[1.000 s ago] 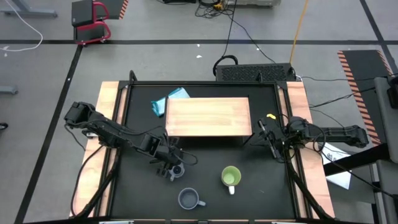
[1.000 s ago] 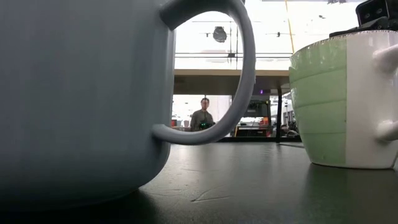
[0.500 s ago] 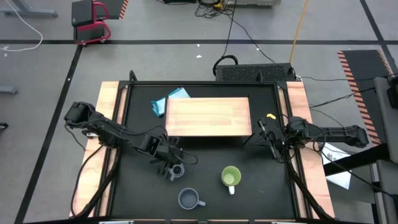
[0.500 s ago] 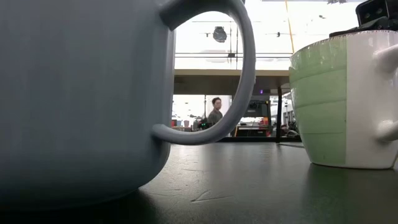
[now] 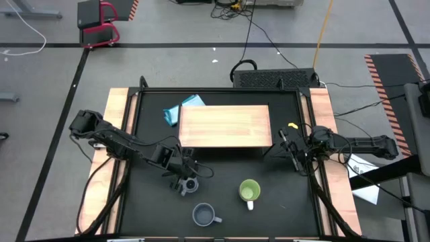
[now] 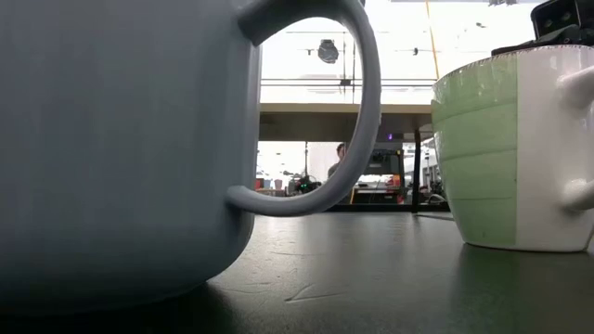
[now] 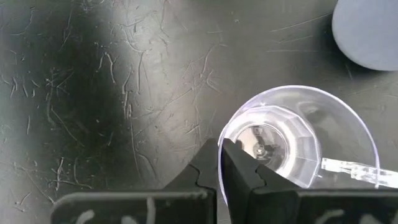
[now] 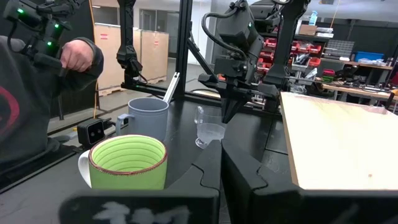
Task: Stack small to large cups/mugs on shelf
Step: Put the transparent mug on the shelf
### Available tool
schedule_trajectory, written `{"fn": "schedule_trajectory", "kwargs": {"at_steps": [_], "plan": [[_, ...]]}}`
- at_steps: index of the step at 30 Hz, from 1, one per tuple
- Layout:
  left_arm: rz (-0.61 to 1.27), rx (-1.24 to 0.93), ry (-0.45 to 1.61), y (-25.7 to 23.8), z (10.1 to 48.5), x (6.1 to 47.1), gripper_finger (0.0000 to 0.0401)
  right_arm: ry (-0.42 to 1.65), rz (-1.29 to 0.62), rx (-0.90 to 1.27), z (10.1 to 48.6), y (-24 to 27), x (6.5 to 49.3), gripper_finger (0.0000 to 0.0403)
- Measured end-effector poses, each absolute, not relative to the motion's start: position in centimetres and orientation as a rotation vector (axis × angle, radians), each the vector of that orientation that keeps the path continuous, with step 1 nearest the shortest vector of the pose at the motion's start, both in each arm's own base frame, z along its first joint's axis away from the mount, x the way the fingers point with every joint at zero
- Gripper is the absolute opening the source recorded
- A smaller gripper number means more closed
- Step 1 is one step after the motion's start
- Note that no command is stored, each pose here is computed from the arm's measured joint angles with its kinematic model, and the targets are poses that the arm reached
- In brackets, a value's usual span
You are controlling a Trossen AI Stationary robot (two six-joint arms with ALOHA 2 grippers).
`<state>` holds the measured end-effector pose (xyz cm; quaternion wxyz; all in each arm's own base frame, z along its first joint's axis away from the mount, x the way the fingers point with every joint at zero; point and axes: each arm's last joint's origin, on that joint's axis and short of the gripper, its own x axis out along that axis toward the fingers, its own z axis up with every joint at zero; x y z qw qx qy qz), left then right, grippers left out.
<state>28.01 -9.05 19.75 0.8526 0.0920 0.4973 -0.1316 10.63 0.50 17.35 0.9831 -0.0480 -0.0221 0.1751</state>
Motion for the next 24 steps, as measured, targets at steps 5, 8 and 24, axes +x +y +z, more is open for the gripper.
{"fn": "schedule_trajectory", "kwargs": {"at_steps": [5,8,24], "plan": [[-0.282,0.199,1.046,-9.1,19.7,28.0,0.0005,-0.044,0.352,-0.097,17.4,0.5,10.6,0.0000],[-0.290,0.212,1.044,-9.1,19.7,28.0,0.0004,-0.044,0.352,-0.097,17.4,0.5,10.6,0.0000],[-0.250,0.239,0.942,-7.4,23.4,26.3,0.0001,-0.043,0.352,-0.096,17.3,0.5,10.6,0.0000]]}}
